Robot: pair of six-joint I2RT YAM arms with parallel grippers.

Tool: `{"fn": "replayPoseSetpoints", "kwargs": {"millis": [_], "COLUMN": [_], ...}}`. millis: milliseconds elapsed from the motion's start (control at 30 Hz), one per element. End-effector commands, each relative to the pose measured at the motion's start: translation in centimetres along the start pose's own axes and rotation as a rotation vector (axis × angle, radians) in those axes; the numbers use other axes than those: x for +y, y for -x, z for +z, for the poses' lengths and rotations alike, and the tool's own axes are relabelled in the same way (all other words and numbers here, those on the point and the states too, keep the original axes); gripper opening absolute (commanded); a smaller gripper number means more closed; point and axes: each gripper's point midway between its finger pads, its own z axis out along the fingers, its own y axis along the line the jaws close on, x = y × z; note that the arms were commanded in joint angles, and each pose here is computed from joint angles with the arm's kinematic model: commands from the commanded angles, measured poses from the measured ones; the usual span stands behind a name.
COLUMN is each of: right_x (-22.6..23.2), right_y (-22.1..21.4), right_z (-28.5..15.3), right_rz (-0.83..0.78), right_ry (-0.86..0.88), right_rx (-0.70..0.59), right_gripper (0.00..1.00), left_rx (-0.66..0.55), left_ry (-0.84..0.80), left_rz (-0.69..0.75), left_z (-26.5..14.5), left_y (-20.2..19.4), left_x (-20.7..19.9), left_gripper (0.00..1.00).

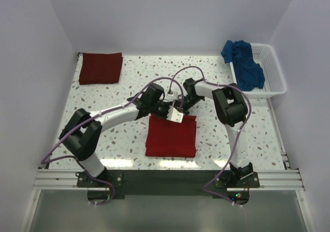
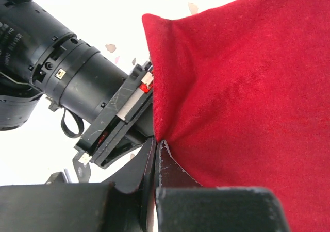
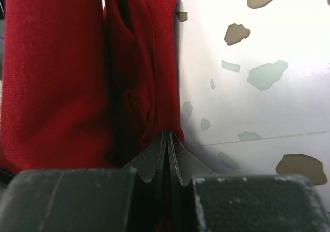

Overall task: Fold and stack the t-shirts
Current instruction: Fold the tshirt

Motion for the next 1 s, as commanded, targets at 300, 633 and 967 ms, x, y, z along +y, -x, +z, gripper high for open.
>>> {"fn": "replayPoseSetpoints", "kwargs": {"millis": [300,633,967], "right_x": [-0.9,0.1,1.3], "right_y": [1.2,2.8,-1.3], "right_z": [-4.8,-13.1,-13.8], "right_rz": [-0.144,-0.256,-0.219], "right_ry": [-0.226,-0.461,-0.364], "right_rx": [0.048,0.084,0.153], "right_gripper": [0.17,0.43,0.58], "left_rx": [-0.025,-0.03,-0.016], "left_ry": [0.043,-0.11,-0.176], "left_rz": [0.015,-0.475,-0.739], "left_z": [-2.6,-8.0,-6.3], "left_y": [1.4,-2.2,-6.5], "left_x": [0.7,-1.5,0.6], "left_gripper": [0.44,0.52,0.54]}}
